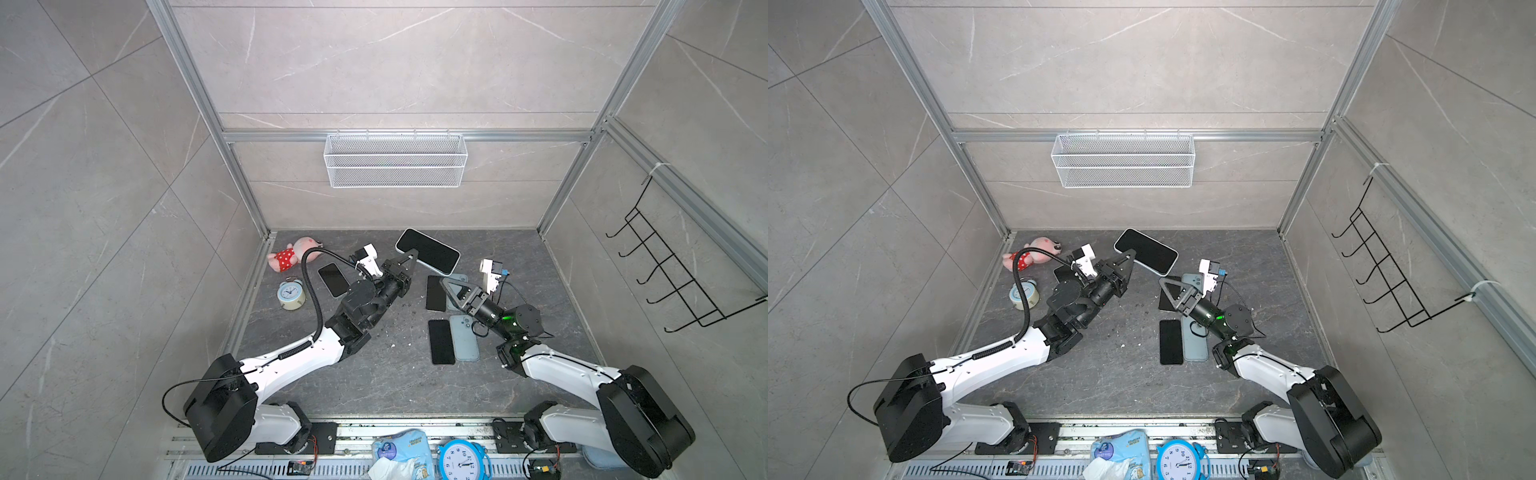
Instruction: Take the phone out of the phone case
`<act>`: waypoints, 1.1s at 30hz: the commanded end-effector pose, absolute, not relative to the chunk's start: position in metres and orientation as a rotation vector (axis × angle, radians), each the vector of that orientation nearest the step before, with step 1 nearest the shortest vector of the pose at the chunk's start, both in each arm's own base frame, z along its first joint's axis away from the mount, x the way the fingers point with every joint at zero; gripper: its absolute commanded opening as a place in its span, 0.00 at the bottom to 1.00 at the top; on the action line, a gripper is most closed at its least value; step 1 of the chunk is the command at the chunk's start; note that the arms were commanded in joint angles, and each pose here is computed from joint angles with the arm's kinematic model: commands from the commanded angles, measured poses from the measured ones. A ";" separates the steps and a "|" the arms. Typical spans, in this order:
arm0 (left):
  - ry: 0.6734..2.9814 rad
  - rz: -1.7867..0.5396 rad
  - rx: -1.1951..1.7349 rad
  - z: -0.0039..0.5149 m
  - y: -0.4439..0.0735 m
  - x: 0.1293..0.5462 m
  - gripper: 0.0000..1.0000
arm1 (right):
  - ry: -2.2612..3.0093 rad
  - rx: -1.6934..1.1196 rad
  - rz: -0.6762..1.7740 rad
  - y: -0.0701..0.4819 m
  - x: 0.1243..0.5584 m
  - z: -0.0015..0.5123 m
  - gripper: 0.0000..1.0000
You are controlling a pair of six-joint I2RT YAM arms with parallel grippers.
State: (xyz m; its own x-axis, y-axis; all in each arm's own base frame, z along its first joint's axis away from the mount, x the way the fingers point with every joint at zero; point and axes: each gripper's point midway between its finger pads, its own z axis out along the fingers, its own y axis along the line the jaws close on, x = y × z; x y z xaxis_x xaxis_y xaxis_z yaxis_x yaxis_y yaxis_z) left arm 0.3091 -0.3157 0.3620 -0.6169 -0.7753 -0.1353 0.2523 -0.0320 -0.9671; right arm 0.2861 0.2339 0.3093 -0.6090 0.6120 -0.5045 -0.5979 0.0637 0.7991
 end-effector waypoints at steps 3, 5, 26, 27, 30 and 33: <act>1.385 -1.897 -0.392 0.411 -0.335 0.278 0.00 | 1.391 0.097 1.714 0.228 0.303 0.322 0.56; 1.388 -1.905 -0.380 0.411 -0.339 0.275 0.00 | 1.396 0.137 1.717 0.226 0.308 0.318 0.56; 1.361 -1.808 -0.455 0.412 -0.318 0.283 0.00 | 1.375 0.154 1.760 0.199 0.252 0.302 0.57; 1.363 -1.807 -0.455 0.411 -0.319 0.283 0.00 | 1.371 0.134 1.763 0.200 0.248 0.307 0.57; 1.360 -1.807 -0.463 0.408 -0.321 0.286 0.00 | 1.346 0.111 1.770 0.199 0.240 0.318 0.57; 1.362 -1.816 -0.464 0.408 -0.324 0.287 0.00 | 1.371 0.110 1.749 0.200 0.242 0.317 0.58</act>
State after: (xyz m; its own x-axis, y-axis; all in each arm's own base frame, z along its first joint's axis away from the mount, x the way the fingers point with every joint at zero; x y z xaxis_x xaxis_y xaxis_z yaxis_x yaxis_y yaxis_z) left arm 0.2895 -0.3334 0.3625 -0.6451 -0.7390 -0.1942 0.2853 0.0029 -0.9584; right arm 0.2411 0.1949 0.3163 -0.5985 0.6910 -0.4054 -0.5766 -0.0203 0.8167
